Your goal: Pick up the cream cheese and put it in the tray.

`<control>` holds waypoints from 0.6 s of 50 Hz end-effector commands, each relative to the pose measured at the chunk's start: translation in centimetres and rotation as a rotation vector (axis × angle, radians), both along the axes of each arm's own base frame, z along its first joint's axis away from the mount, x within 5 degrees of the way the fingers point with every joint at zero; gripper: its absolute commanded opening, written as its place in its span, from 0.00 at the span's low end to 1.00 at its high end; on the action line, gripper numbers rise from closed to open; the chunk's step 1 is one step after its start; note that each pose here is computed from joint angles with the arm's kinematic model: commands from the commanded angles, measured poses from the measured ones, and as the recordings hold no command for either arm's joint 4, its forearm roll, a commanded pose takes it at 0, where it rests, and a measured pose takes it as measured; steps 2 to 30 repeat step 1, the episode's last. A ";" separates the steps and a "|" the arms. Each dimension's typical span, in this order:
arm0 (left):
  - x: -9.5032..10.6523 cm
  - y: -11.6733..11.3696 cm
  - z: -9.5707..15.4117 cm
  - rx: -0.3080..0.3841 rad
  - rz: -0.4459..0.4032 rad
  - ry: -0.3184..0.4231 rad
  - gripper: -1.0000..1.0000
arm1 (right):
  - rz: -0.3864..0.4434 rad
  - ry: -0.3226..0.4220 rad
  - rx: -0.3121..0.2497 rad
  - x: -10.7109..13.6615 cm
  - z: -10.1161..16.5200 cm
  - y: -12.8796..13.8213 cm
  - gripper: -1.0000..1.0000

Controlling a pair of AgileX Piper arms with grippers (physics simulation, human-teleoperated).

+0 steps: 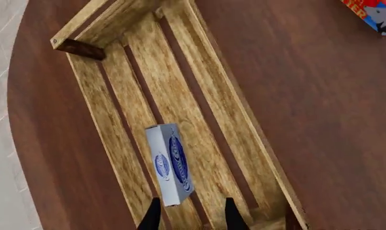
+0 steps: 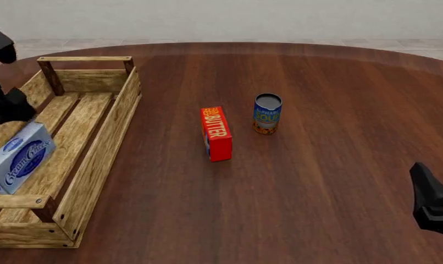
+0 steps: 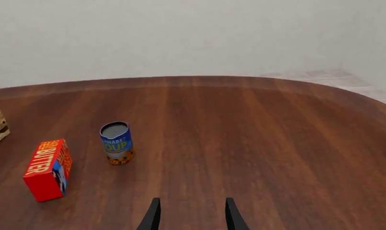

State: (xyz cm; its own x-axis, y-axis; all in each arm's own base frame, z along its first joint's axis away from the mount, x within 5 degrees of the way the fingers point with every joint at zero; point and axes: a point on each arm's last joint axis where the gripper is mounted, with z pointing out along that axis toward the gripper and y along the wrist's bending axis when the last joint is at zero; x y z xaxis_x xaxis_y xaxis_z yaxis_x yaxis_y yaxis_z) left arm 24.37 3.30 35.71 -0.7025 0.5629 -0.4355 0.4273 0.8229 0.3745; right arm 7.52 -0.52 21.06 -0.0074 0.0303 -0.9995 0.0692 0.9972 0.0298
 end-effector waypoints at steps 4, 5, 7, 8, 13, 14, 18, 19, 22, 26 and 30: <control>-2.6 -1.5 2.1 -0.005 -0.034 -0.084 1.00 | 0.000 -0.001 0.000 0.0 0.0 0.0 1.00; -2.6 -1.5 2.1 -0.005 -0.034 -0.084 1.00 | 0.000 -0.001 0.000 0.0 0.0 0.0 1.00; -2.6 -1.5 2.1 -0.005 -0.034 -0.084 1.00 | 0.000 -0.001 0.000 0.0 0.0 0.0 1.00; -2.6 -1.5 2.1 -0.005 -0.034 -0.084 1.00 | 0.000 -0.001 0.000 0.0 0.0 0.0 1.00; -2.6 -1.5 2.1 -0.005 -0.034 -0.084 1.00 | 0.000 -0.001 0.000 0.0 0.0 0.0 1.00; -2.6 -1.5 2.1 -0.005 -0.034 -0.084 1.00 | 0.000 -0.001 0.000 0.0 0.0 0.0 1.00; -2.6 -1.5 2.1 -0.005 -0.034 -0.084 1.00 | 0.000 -0.001 0.000 0.0 0.0 0.0 1.00; -2.6 -1.5 2.1 -0.005 -0.034 -0.084 1.00 | 0.000 -0.001 0.000 0.0 0.0 0.0 1.00; -2.6 -1.5 2.1 -0.005 -0.034 -0.084 1.00 | 0.000 -0.001 0.000 0.0 0.0 0.0 1.00; -2.6 -1.5 2.1 -0.005 -0.034 -0.084 1.00 | 0.000 -0.001 0.000 0.0 0.0 0.0 1.00; -2.6 -1.5 2.1 -0.005 -0.034 -0.084 1.00 | 0.000 -0.001 0.000 0.0 0.0 0.0 1.00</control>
